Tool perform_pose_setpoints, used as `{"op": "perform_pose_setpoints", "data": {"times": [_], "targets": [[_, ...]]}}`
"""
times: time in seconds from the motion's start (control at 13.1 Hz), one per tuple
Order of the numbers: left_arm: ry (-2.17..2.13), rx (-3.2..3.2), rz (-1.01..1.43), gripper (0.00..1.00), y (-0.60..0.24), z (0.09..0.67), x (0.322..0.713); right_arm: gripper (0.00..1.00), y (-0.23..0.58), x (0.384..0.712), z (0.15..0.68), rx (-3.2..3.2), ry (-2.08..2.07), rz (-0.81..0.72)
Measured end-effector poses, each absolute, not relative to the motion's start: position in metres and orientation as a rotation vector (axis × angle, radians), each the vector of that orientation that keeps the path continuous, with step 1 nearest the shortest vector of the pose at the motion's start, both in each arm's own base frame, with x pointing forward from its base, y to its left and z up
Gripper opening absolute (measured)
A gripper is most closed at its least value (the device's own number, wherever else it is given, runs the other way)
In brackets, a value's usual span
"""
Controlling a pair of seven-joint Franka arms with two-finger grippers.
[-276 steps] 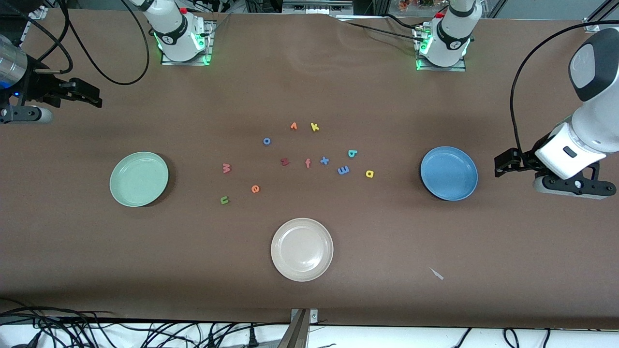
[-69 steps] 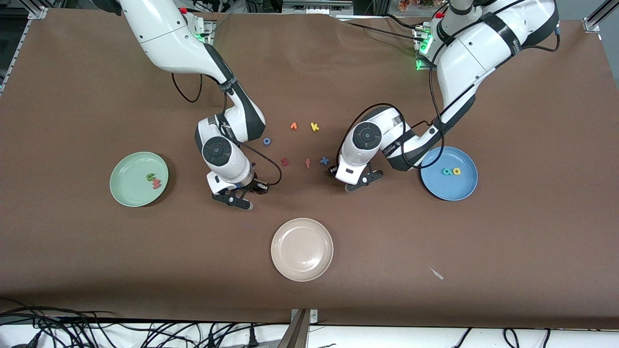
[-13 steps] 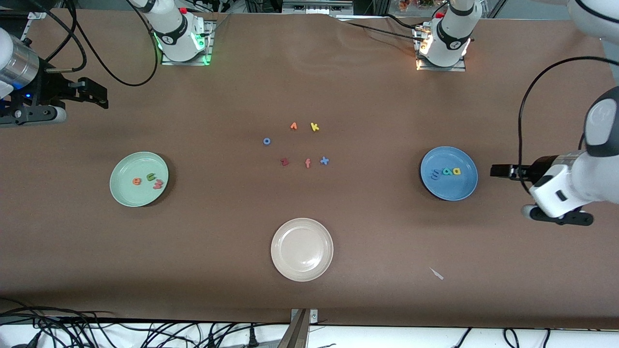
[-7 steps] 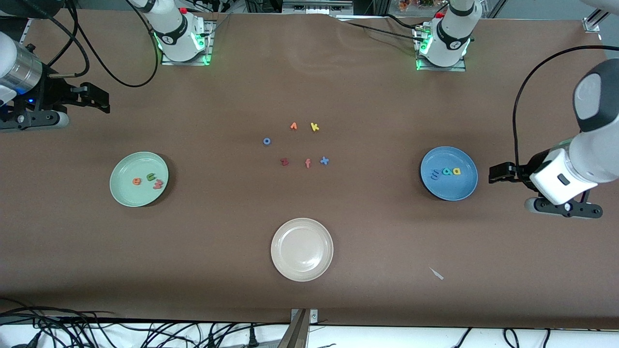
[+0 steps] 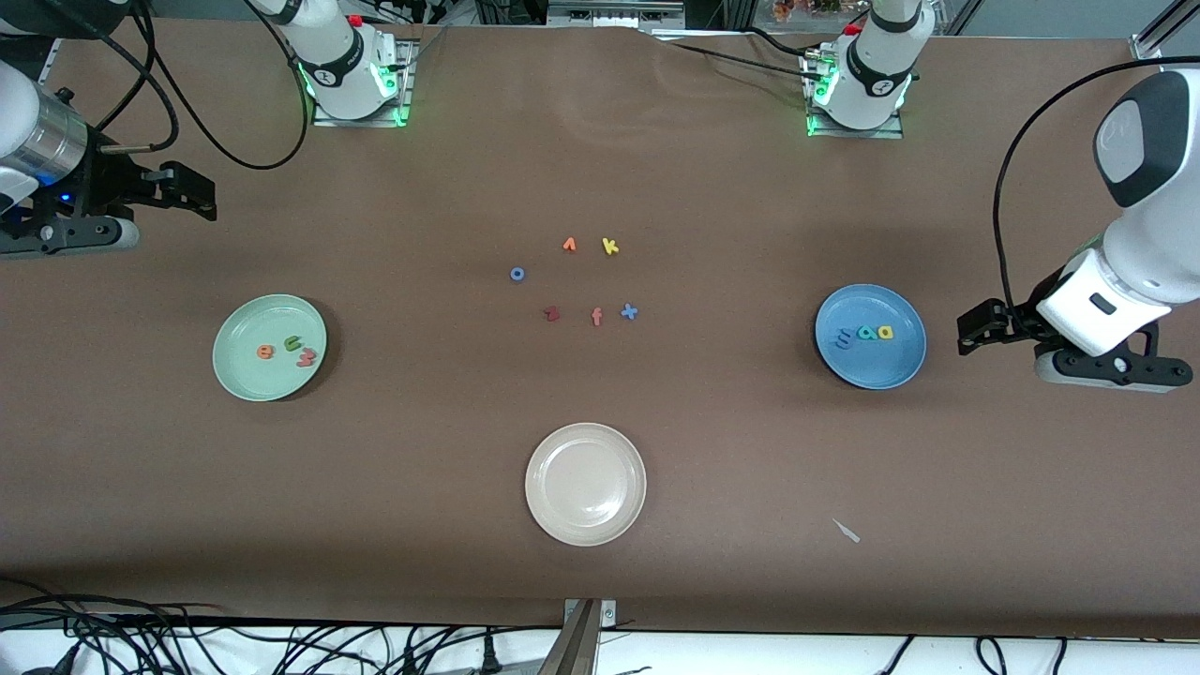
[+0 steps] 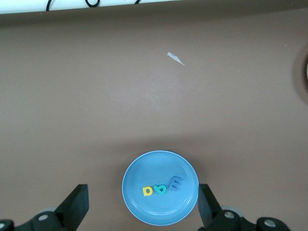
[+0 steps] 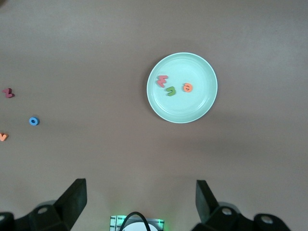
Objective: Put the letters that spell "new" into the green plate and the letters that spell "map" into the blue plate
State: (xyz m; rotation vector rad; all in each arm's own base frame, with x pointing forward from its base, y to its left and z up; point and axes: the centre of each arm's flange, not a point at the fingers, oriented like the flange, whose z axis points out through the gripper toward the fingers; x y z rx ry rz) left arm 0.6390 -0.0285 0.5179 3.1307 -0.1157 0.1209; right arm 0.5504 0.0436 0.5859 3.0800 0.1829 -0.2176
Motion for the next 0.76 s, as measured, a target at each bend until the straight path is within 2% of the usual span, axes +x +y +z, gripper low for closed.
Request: {"op": "perform_pose_setpoints", "data": {"times": [0.38,0.76], "targets": [[-0.125,3.131,0.138,1.00,-0.028,0.550,0.637,1.00,0.043,0.550,0.586,3.080,0.179,-0.218],[-0.138,3.133,0.112,1.00,-0.026,0.549,0.636,1.00,0.043,0.550,0.586,3.080,0.179,-0.219]]}}
